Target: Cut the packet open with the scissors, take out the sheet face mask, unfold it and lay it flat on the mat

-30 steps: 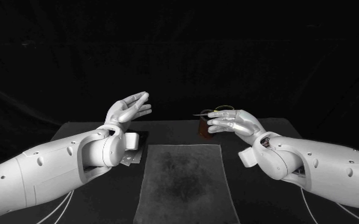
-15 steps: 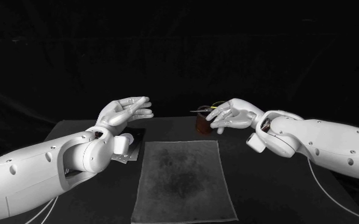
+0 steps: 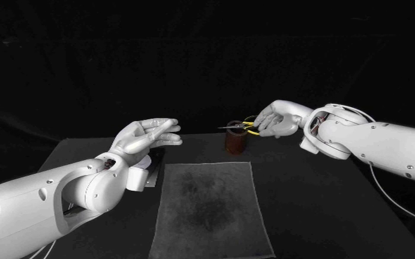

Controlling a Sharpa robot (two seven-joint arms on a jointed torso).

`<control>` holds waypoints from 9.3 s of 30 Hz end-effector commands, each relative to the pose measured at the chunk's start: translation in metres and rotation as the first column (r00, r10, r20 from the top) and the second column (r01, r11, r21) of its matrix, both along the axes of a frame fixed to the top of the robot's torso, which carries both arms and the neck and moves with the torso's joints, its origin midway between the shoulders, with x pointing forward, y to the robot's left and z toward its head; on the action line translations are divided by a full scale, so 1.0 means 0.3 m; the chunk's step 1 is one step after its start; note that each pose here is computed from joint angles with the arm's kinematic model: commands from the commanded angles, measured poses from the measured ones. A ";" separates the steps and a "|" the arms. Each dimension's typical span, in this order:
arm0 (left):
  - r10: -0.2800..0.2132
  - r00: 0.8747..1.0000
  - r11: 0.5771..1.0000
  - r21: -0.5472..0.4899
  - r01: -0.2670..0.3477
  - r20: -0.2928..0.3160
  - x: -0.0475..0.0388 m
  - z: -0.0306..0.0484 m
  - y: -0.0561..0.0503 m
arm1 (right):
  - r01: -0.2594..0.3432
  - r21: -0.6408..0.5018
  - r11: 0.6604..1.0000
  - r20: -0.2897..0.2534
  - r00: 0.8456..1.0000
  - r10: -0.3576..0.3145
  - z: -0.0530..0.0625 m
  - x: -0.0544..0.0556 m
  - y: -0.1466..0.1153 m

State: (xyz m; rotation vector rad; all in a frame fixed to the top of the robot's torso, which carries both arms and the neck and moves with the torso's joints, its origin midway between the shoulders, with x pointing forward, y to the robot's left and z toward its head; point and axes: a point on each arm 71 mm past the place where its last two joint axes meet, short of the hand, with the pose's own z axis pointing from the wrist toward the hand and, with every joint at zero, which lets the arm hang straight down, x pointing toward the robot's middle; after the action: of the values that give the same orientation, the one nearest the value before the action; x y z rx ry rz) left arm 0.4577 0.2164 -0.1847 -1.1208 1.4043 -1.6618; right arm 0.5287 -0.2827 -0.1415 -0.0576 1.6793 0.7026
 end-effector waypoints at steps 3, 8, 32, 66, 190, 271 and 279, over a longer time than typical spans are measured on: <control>-0.043 0.999 0.999 -0.003 0.043 0.011 -0.005 0.011 -0.014 | 0.053 -0.100 0.994 0.150 0.988 -0.038 0.061 0.022 -0.027; -0.041 0.999 0.999 -0.002 0.041 0.011 -0.004 0.012 -0.012 | 0.076 -0.103 0.992 0.178 0.982 -0.056 0.093 0.024 -0.039; -0.047 0.999 0.999 -0.001 0.047 0.007 -0.004 0.014 -0.012 | 0.098 -0.343 0.934 0.233 0.972 -0.017 0.114 0.060 -0.001; -0.056 0.998 0.998 0.004 0.056 -0.008 -0.005 0.013 -0.013 | 0.109 -0.367 0.924 0.194 0.980 -0.038 0.107 0.105 0.042; -0.062 0.998 0.998 0.012 0.062 -0.029 0.004 0.005 -0.007 | 0.119 -0.503 0.856 0.186 0.982 -0.027 0.071 0.149 0.107; -0.272 0.957 0.835 0.519 0.181 0.104 0.246 0.195 0.010 | -0.172 -0.447 0.878 0.264 0.912 0.313 0.087 -0.222 0.429; -0.403 0.914 0.661 0.679 0.320 -0.038 0.259 0.153 -0.106 | -0.217 -0.460 0.861 0.276 0.887 0.370 0.078 -0.265 0.488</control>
State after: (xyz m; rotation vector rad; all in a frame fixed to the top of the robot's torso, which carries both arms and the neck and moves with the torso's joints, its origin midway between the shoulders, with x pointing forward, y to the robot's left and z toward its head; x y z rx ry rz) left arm 0.5379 0.1883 -0.1298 -0.4455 1.8502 -1.3546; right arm 0.4509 -0.1383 -0.1187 -0.6945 1.4738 0.5355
